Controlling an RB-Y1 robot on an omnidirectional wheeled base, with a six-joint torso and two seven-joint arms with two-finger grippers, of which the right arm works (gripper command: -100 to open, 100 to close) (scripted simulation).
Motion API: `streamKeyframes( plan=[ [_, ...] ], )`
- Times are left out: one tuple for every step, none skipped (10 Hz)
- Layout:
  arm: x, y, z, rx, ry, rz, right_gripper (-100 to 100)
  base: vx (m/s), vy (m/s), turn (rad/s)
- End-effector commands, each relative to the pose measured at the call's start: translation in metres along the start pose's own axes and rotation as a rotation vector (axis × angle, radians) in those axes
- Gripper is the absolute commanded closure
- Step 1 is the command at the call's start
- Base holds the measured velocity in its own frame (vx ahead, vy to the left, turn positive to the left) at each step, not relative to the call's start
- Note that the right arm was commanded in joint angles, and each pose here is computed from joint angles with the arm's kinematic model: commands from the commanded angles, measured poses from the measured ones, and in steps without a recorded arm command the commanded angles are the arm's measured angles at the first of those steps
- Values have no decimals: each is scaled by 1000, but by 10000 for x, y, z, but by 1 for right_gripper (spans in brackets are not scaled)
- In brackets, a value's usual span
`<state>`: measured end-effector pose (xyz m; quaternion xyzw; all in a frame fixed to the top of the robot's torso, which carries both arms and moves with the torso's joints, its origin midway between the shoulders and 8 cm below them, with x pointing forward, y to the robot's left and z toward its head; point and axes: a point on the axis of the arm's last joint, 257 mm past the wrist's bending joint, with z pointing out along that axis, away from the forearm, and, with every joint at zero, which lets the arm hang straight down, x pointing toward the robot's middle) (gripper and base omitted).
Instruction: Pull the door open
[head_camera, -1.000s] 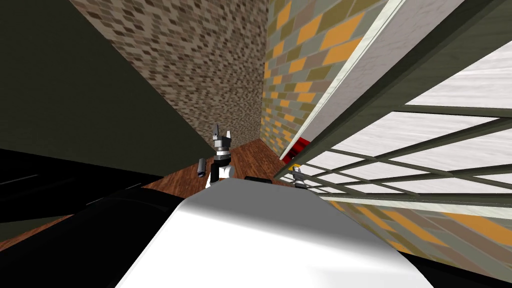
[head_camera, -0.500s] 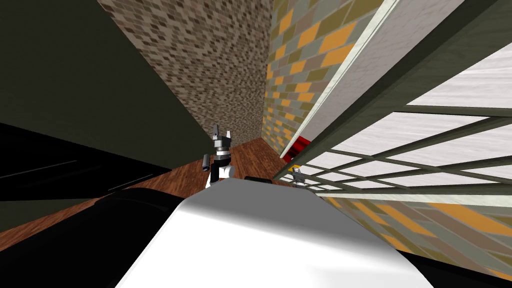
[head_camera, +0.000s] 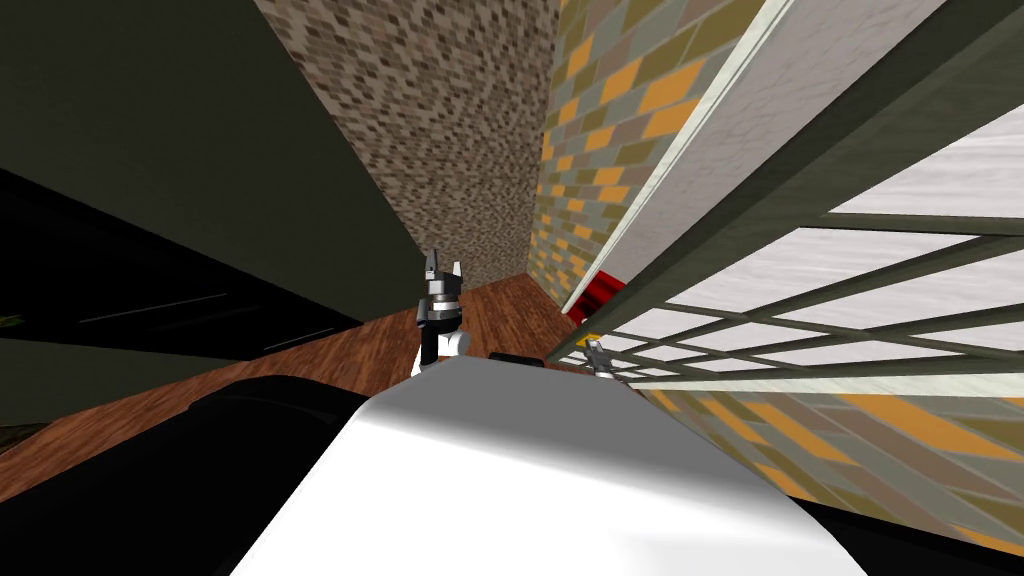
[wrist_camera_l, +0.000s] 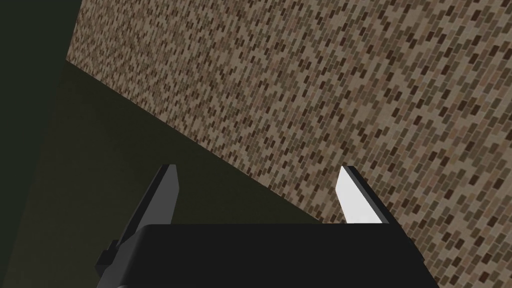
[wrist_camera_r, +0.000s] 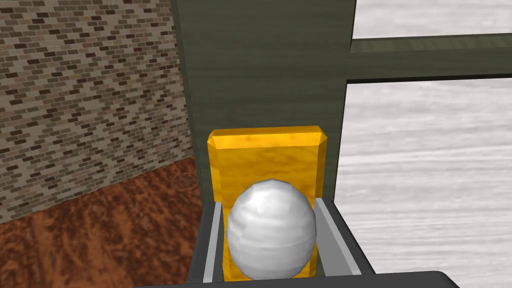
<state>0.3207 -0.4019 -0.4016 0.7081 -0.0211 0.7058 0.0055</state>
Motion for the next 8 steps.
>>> streamKeyframes(
  plan=[
    [14, -7, -56, 19, 3, 3, 100, -188, -37, 83],
    [15, -10, -83, 27, 3, 4, 100, -190, -36, 74],
    [6, -9, -67, 23, 0, 2, 100, -86, -17, 21],
    [-5, -16, -116, 35, -2, 3, 100, -166, -15, 133],
    [-4, -15, -125, 38, -2, 3, 100, -184, -17, 116],
    [-2, -13, -146, 44, -2, 3, 100, -161, -41, 112],
    [0, -10, -169, 51, -1, 3, 100, -180, -95, 152],
    [2, -8, -193, 58, 0, 3, 100, -206, -46, 167]
  ],
)
